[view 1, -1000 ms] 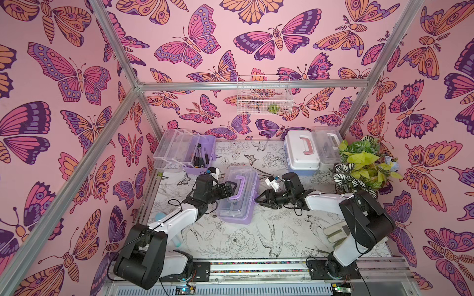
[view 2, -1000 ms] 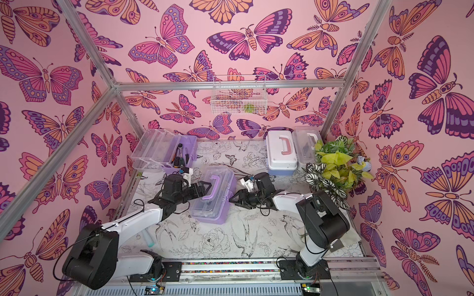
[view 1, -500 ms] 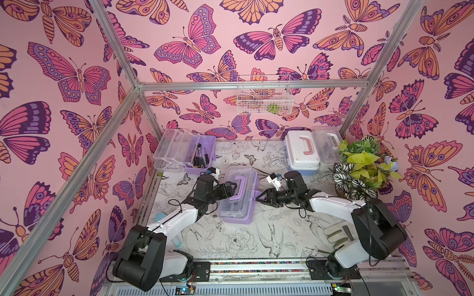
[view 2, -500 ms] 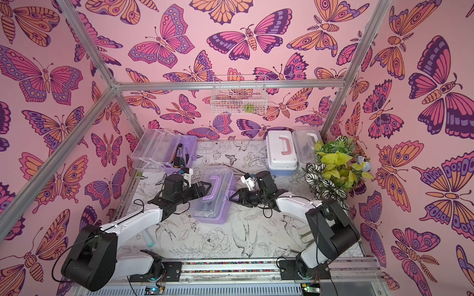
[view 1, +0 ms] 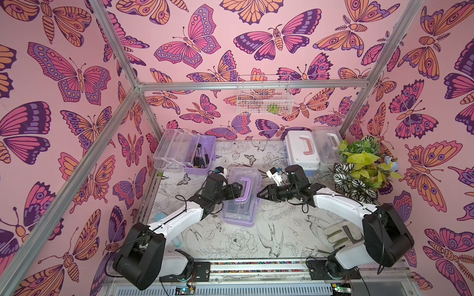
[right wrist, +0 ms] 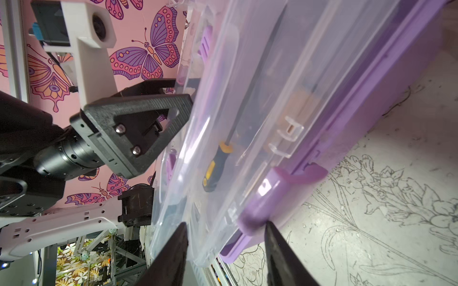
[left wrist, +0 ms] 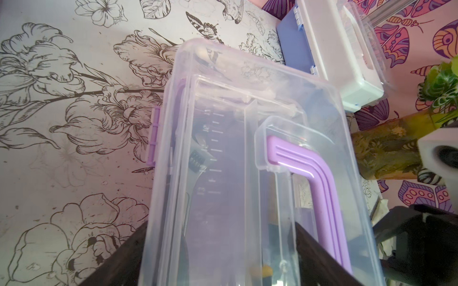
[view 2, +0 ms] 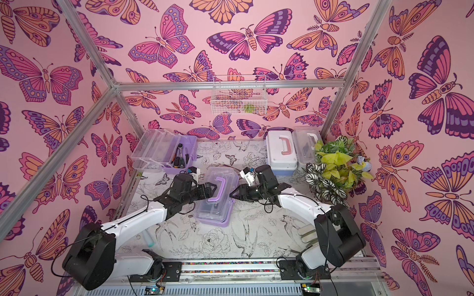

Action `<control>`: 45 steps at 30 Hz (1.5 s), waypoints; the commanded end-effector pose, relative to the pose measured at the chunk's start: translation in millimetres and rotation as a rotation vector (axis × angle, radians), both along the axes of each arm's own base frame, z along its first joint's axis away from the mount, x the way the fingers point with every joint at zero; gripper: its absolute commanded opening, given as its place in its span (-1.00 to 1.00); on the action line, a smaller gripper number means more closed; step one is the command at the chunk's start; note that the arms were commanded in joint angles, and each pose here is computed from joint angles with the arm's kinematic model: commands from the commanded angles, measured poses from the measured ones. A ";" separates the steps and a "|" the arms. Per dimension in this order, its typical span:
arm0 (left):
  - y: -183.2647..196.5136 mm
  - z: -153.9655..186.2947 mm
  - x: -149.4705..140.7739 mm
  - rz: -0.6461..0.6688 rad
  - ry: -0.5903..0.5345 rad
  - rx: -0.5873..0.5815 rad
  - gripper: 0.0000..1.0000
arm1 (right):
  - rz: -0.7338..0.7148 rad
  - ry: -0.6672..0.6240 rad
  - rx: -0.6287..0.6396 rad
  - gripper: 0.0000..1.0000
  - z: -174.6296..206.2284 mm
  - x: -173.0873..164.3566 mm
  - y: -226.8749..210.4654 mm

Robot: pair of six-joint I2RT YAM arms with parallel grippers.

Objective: Close toolboxes
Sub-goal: Fasten the toolbox latch on the toolbox.

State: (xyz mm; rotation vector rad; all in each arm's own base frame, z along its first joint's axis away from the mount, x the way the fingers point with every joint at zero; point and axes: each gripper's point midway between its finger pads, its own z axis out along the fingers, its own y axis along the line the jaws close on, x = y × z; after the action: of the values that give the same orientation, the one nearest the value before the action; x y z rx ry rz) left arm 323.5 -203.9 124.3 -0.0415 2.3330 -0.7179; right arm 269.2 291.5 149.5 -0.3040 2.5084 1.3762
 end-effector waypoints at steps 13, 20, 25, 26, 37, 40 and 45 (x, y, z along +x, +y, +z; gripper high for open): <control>13.7 -63.1 -49.4 -0.010 0.273 0.175 0.92 | 0.027 0.036 -0.073 -0.28 -20.1 1.9 2.1; 8.5 -65.6 -49.8 -0.022 0.282 0.178 0.94 | 0.019 0.039 -0.090 -0.44 -24.4 2.9 1.3; 7.0 -65.3 -49.1 -0.027 0.280 0.176 0.93 | 0.009 0.045 -0.122 -0.43 -28.1 2.7 -2.1; 6.5 -64.9 -48.9 -0.028 0.278 0.176 0.93 | 0.009 0.045 -0.125 -0.42 -27.8 2.6 -1.7; 4.1 -64.5 -49.5 -0.034 0.276 0.177 0.90 | -0.028 0.069 -0.263 -0.38 -41.6 6.7 -6.0; 3.5 -63.6 -49.6 -0.037 0.272 0.177 0.90 | -0.019 0.071 -0.276 -0.39 -43.3 5.2 -4.0; 3.6 -62.4 -49.6 -0.035 0.270 0.174 0.89 | -0.014 0.071 -0.277 -0.41 -44.2 4.8 -0.4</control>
State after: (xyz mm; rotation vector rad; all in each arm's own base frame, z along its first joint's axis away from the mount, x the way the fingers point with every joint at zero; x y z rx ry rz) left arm 316.4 -213.2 117.0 -0.0127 2.3960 -0.6253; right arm 273.8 286.2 105.2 -0.2671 2.7474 1.0704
